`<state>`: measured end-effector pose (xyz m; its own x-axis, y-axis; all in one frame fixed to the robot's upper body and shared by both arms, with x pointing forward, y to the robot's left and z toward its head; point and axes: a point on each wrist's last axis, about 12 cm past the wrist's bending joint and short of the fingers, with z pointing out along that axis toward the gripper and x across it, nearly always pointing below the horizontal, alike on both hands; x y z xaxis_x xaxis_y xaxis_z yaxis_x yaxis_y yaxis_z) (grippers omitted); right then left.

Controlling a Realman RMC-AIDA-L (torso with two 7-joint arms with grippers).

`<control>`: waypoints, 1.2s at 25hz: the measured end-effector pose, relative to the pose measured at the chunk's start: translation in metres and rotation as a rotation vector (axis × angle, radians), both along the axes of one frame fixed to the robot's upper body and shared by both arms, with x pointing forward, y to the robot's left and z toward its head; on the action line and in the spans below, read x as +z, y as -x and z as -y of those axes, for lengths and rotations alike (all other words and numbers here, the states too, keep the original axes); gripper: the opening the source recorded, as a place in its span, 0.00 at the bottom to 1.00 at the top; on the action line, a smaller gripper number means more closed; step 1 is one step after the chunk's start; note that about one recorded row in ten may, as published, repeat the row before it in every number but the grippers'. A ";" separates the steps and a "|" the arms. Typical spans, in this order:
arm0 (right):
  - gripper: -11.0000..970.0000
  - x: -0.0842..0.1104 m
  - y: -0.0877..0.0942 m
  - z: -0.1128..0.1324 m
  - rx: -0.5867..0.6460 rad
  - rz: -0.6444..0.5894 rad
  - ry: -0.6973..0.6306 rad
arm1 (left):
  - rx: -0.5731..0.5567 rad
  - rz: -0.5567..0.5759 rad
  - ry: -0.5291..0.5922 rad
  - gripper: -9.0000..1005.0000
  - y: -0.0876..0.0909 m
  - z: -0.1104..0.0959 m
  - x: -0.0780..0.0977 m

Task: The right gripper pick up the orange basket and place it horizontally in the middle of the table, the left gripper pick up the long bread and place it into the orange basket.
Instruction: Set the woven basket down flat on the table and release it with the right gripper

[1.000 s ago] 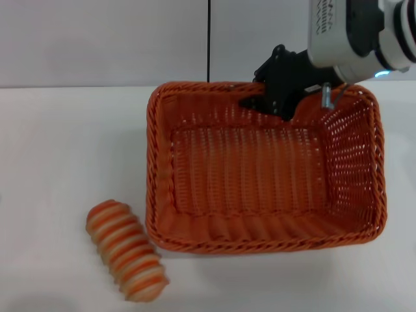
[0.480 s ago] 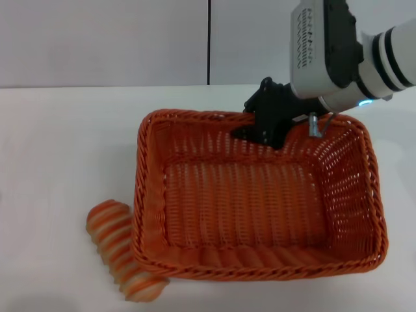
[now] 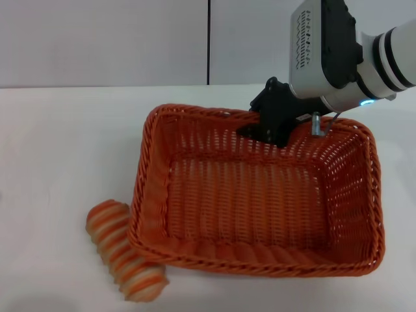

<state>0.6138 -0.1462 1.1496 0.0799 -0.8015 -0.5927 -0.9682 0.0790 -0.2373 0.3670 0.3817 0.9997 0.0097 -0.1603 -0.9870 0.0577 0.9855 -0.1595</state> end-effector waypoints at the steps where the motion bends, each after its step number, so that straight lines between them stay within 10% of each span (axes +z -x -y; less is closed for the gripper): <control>1: 0.16 0.000 0.000 0.000 0.000 0.000 0.000 | 0.000 0.000 0.000 0.73 0.000 0.000 0.000; 30: 0.18 -0.009 0.023 -0.026 0.303 0.309 0.209 | 0.000 -0.007 0.015 0.73 -0.002 0.004 -0.002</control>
<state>0.5910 -0.1204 1.1408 0.4755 -0.8140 -0.3335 -0.8220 -0.2762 -0.4980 0.3689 0.3781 0.9976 0.0031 -0.1751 -0.9846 0.0566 0.9830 -0.1746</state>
